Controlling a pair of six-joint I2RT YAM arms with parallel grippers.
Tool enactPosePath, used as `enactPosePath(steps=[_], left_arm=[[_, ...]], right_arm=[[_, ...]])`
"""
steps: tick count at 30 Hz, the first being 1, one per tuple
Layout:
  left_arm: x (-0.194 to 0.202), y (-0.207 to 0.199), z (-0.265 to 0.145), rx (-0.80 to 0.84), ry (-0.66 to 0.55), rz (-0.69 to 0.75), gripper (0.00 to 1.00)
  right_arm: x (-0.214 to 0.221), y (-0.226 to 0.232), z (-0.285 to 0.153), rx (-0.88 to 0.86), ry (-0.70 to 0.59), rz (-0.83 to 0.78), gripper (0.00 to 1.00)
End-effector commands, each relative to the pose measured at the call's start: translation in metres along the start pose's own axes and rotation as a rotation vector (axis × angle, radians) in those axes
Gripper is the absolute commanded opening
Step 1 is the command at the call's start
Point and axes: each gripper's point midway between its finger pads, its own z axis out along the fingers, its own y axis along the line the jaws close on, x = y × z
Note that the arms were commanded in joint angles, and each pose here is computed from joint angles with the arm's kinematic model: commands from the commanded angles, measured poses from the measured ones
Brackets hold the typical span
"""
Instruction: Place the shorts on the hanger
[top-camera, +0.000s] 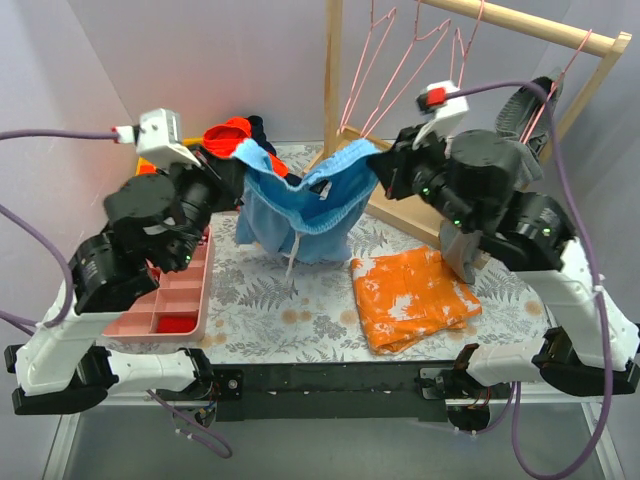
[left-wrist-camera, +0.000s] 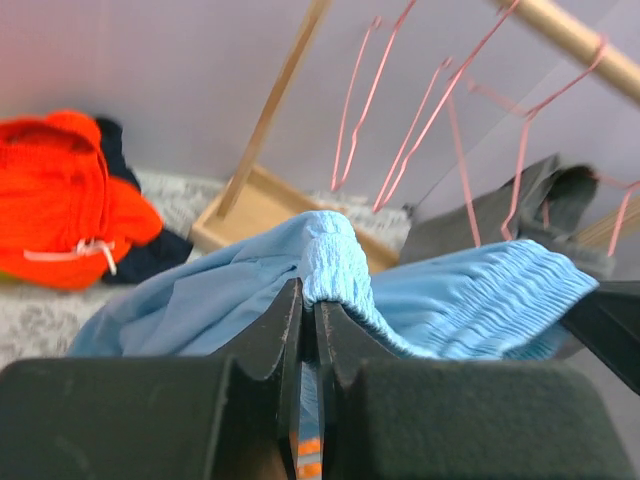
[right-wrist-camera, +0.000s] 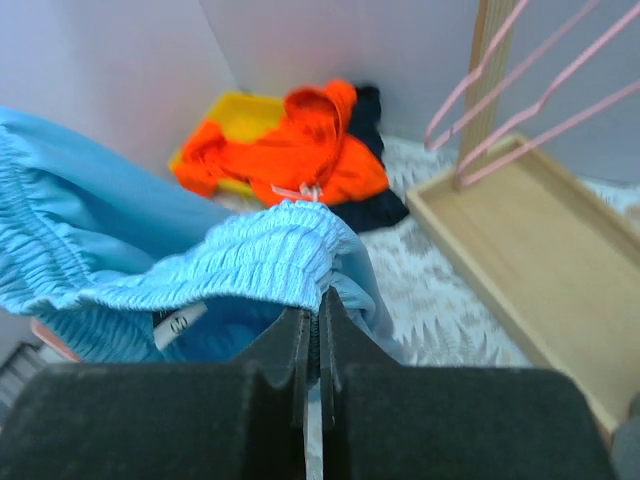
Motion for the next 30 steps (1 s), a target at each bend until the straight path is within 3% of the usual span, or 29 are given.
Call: enactPosePath(steps=[1,3,5,6,7,8,9,11,13,14,15,16,19,21,22,27,29,30], left_arm=[[-0.05,-0.012,-0.003,0.029,-0.1,0.099,0.0],[-0.059,-0.007,0.0,-0.027,-0.128,0.128,0.0],[-0.049,-0.002,0.007,-0.071,-0.117,0.163,0.0],[0.055,0.029,0.039,-0.182,0.106,0.223,0.0],[0.1,0.055,0.055,-0.2,0.236,0.195,0.0],[0.102,0.082,0.065,-0.234,0.241,0.126,0.0],[0.161,0.103,0.067,-0.22,0.389,0.13,0.0],[0.225,0.136,0.067,-0.235,0.516,-0.001,0.0],[0.27,0.125,0.062,-0.15,0.62,-0.119,0.0],[0.29,0.13,0.057,-0.138,0.66,-0.134,0.0],[0.296,0.132,0.056,-0.14,0.67,-0.143,0.0],[0.302,0.133,0.055,-0.14,0.682,-0.144,0.0],[0.295,0.135,0.055,-0.142,0.661,-0.123,0.04],[0.294,0.137,0.053,-0.147,0.662,-0.106,0.05],[0.291,0.136,0.054,-0.144,0.657,-0.102,0.11],[0.28,0.13,0.054,-0.114,0.643,-0.082,0.34],[0.274,0.125,0.055,-0.097,0.633,-0.076,0.55],[0.273,0.125,0.055,-0.094,0.635,-0.069,0.61]], right_arm=[[-0.049,0.0,-0.027,-0.015,-0.079,-0.038,0.01],[-0.067,-0.003,-0.032,0.004,-0.119,-0.046,0.01],[-0.053,-0.005,-0.02,0.023,-0.072,-0.073,0.01],[0.061,-0.017,0.027,0.043,0.202,-0.09,0.01],[0.07,-0.016,0.032,0.014,0.199,-0.046,0.01],[0.127,-0.032,0.043,0.047,0.321,-0.053,0.01],[0.139,-0.037,0.048,0.054,0.321,-0.016,0.01],[0.235,-0.074,0.059,0.125,0.515,0.018,0.01],[0.29,-0.09,0.068,0.165,0.622,0.04,0.01],[0.298,-0.092,0.069,0.177,0.639,0.041,0.03],[0.306,-0.093,0.071,0.18,0.661,0.039,0.14],[0.308,-0.095,0.072,0.191,0.665,0.036,0.19],[0.298,-0.092,0.074,0.18,0.645,0.03,0.49],[0.288,-0.09,0.073,0.173,0.629,0.03,0.58],[0.282,-0.086,0.071,0.161,0.617,0.026,0.65],[0.223,-0.059,0.06,0.112,0.515,0.0,0.74],[0.197,-0.048,0.053,0.09,0.465,-0.012,0.75],[0.184,-0.045,0.048,0.089,0.448,-0.013,0.75]])
